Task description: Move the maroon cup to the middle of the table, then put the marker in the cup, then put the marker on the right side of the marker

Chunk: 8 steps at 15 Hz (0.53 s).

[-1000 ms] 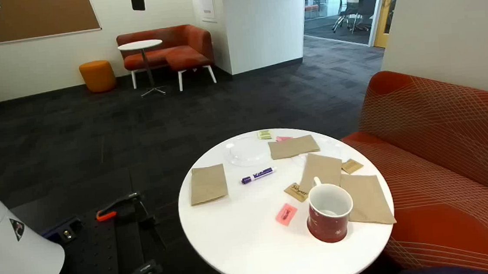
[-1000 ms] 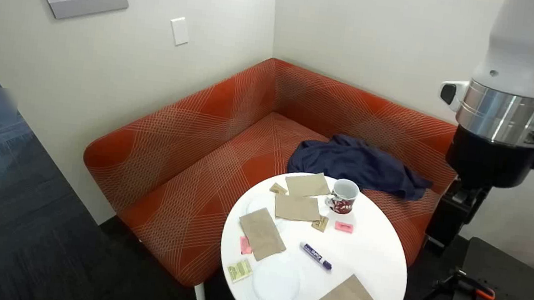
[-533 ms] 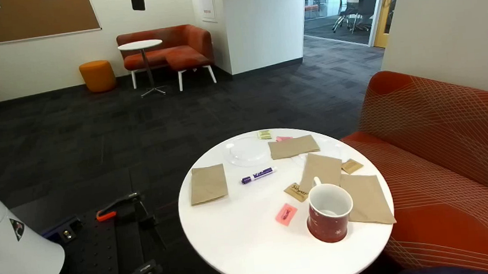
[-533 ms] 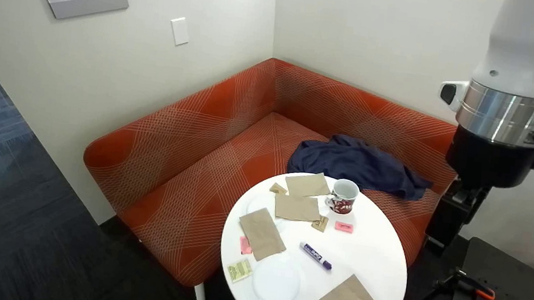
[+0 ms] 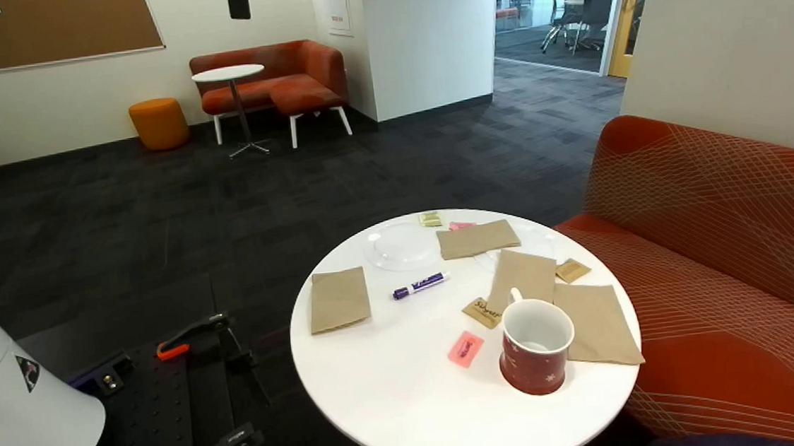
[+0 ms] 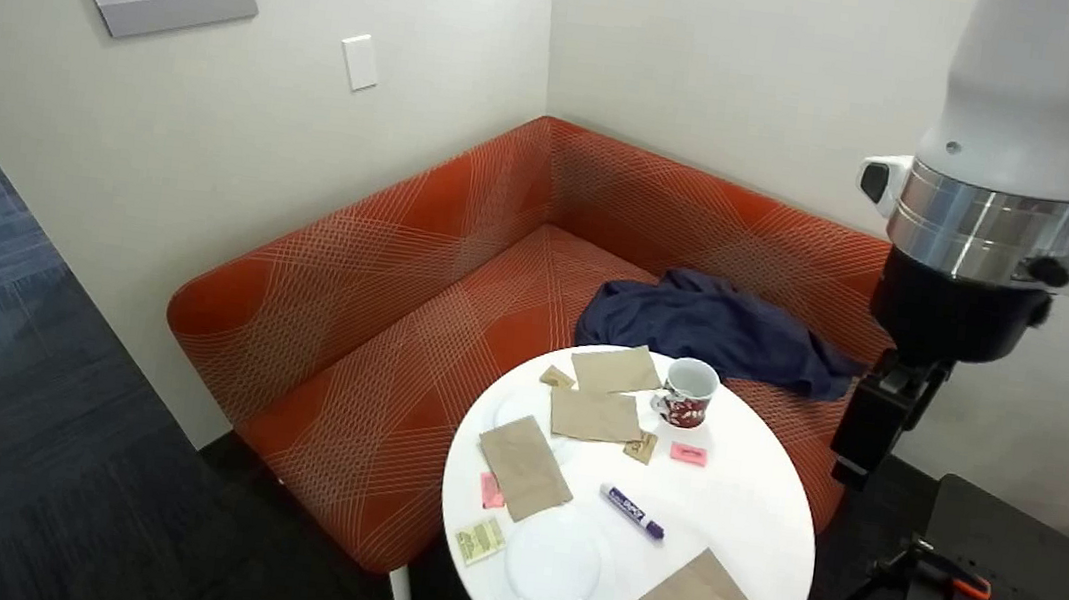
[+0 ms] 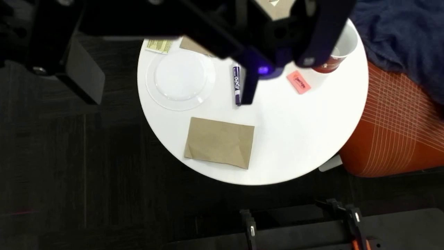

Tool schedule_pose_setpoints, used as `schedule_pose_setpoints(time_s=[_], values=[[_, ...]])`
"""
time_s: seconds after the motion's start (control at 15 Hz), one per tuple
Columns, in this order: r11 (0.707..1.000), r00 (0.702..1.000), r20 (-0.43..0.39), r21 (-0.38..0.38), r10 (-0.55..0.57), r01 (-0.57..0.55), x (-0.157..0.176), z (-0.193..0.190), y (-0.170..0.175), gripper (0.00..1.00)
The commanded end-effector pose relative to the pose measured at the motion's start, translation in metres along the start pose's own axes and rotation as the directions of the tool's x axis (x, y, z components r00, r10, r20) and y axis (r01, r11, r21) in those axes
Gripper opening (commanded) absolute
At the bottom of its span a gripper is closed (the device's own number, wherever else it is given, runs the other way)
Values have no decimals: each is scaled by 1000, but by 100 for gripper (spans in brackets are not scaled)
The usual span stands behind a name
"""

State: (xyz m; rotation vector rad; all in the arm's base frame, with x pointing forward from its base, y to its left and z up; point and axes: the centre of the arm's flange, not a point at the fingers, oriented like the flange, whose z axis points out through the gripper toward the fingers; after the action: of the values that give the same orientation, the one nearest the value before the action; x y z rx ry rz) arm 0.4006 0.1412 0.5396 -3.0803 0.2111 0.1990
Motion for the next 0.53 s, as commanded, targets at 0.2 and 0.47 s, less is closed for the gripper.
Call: schedule_pose_setpoints(time_s=[0.2,0.47], values=[[998,999,-24,-48,-40,39,50,-10,27,100],[1000,998,-52,-11,-29,28,75,-6,62,100]])
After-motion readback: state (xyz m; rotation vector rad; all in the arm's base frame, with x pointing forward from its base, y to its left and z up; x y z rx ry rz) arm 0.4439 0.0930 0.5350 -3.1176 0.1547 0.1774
